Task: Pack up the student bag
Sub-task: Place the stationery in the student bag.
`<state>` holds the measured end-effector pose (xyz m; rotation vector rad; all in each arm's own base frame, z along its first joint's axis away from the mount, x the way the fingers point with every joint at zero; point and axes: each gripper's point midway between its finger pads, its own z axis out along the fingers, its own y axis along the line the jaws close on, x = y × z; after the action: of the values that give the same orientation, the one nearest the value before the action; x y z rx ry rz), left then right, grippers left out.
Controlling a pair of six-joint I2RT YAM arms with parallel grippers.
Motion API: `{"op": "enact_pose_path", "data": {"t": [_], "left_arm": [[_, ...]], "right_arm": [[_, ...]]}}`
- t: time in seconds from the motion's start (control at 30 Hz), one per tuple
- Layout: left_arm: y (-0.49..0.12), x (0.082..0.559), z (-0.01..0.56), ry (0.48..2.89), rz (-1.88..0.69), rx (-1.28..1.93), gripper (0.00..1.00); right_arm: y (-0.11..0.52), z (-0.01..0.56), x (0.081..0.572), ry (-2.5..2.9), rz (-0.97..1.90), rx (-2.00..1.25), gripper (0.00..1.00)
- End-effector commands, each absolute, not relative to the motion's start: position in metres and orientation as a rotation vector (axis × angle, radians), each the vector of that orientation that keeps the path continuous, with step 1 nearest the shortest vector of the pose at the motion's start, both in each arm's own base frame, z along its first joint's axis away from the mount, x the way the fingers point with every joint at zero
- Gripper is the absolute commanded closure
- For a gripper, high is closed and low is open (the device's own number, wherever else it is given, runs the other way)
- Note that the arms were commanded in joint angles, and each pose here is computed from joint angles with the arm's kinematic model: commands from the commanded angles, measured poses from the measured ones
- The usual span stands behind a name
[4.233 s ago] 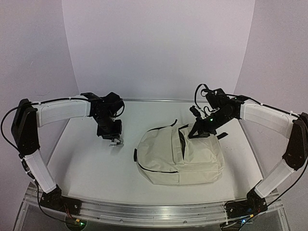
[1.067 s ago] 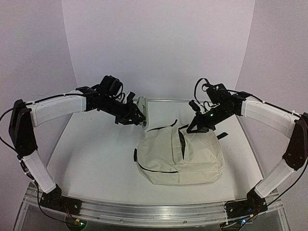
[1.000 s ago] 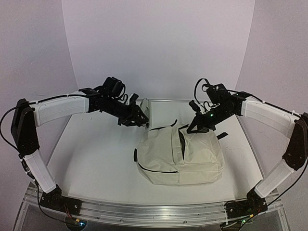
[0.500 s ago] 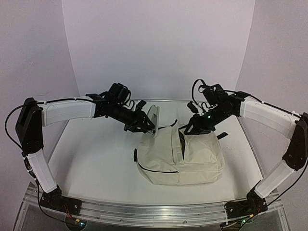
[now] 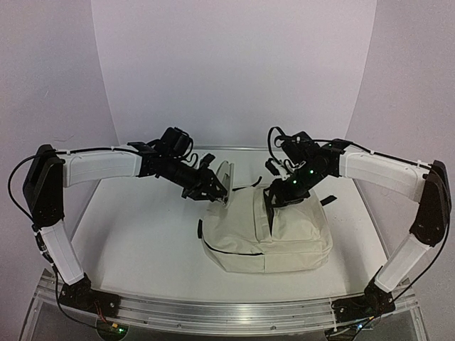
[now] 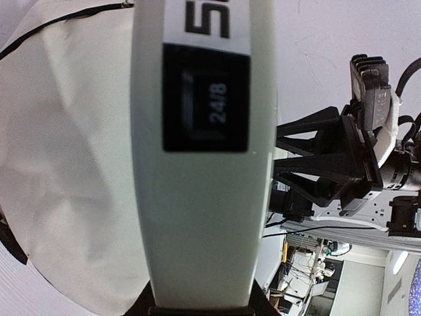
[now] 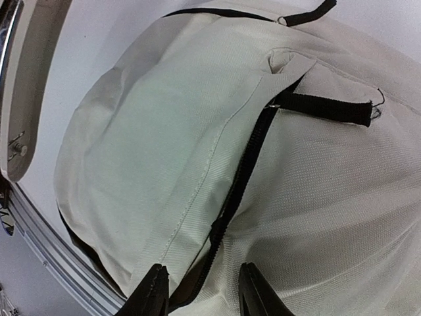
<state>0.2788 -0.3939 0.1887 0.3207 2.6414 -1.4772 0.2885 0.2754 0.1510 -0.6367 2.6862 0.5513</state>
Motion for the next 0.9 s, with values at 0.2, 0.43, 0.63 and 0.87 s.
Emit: {"op": "enact_pose_path", "data": {"t": [0.2, 0.43, 0.63, 0.87], "left_arm": [[-0.403, 0.271, 0.218, 2.526, -1.54, 0.42, 1.0], [-0.406, 0.265, 0.213, 2.548, -1.536, 0.439, 1.0], [-0.405, 0.265, 0.211, 2.551, -1.535, 0.43, 1.0], [-0.402, 0.262, 0.209, 2.559, -1.528, 0.431, 1.0]], "right_arm": [[0.272, 0.144, 0.304, 2.661, 0.365, -0.636, 0.7], [0.275, 0.143, 0.308, 2.655, 0.331, -0.628, 0.74], [0.287, 0.146, 0.304, 2.634, 0.339, -0.677, 0.76], [0.284, 0.135, 0.302, 2.645, 0.283, -0.705, 0.81]]}}
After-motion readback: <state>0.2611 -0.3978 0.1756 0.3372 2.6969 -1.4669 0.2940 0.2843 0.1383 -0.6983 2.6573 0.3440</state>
